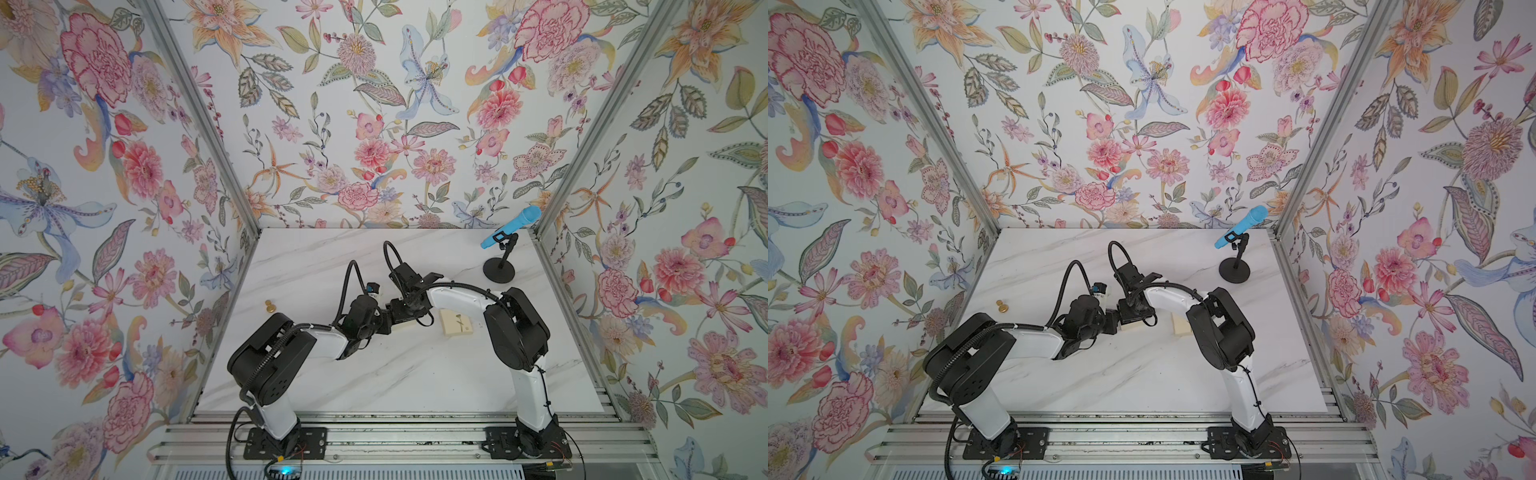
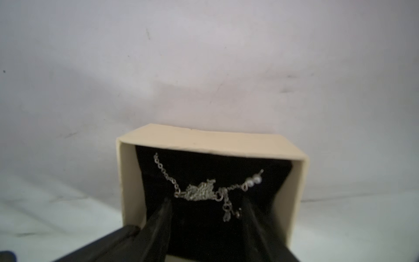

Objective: Take the necklace out of the lift-off lid jewelry box
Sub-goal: Take out the inner lining from the jewelry box.

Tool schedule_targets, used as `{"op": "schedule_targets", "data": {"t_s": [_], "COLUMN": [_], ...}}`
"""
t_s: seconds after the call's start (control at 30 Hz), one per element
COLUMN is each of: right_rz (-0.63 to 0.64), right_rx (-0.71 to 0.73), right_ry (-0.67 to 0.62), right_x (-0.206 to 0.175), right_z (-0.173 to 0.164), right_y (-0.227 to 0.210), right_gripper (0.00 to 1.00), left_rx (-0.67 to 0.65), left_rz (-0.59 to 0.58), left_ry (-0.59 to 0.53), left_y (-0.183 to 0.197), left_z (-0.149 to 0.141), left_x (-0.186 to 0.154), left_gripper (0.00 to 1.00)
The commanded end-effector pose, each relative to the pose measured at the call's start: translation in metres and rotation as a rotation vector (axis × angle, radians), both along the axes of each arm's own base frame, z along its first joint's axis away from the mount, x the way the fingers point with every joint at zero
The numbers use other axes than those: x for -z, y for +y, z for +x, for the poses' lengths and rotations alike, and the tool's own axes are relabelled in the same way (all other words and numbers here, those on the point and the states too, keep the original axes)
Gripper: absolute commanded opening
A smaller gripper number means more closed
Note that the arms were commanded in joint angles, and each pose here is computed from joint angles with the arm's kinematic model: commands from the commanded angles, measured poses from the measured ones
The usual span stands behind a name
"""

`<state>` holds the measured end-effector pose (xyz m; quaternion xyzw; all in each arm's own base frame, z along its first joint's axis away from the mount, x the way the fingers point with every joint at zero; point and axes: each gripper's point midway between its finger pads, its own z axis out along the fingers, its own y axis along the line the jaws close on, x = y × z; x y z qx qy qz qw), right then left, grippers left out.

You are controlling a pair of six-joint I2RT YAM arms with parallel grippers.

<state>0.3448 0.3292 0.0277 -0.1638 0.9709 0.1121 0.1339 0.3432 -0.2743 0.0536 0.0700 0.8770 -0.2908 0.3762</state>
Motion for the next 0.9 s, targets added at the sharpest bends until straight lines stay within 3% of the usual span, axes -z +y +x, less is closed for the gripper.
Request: {"op": "schedule_targets", "data": {"t_s": [0.0, 0.17, 0.3, 0.87], "right_rz": [-0.087, -0.088, -0.077, 0.008], "right_rx": [0.003, -0.007, -0.012, -0.012], "right_ry": [0.087, 0.081, 0.068, -0.048], "right_x": [0.039, 0.037, 0.029, -0.044], "right_z": [-0.018, -0.018, -0.017, -0.008], "right_y": [-0.012, -0.014, -0.014, -0.015], "right_gripper": [0.44, 0.17, 0.07, 0.03], "left_rx": [0.004, 0.006, 0.002, -0.009], "left_rz": [0.005, 0.005, 0.008, 0.036], "left_ry": [0.037, 0.042, 0.038, 0.031], "left_y": [0.003, 0.002, 0.003, 0.007], "left_z": [-0.004, -0.004, -0.004, -0.001], "left_x": [0.013, 0.015, 0.014, 0.011], "left_gripper": [0.06, 0.04, 0.04, 0.03]}}
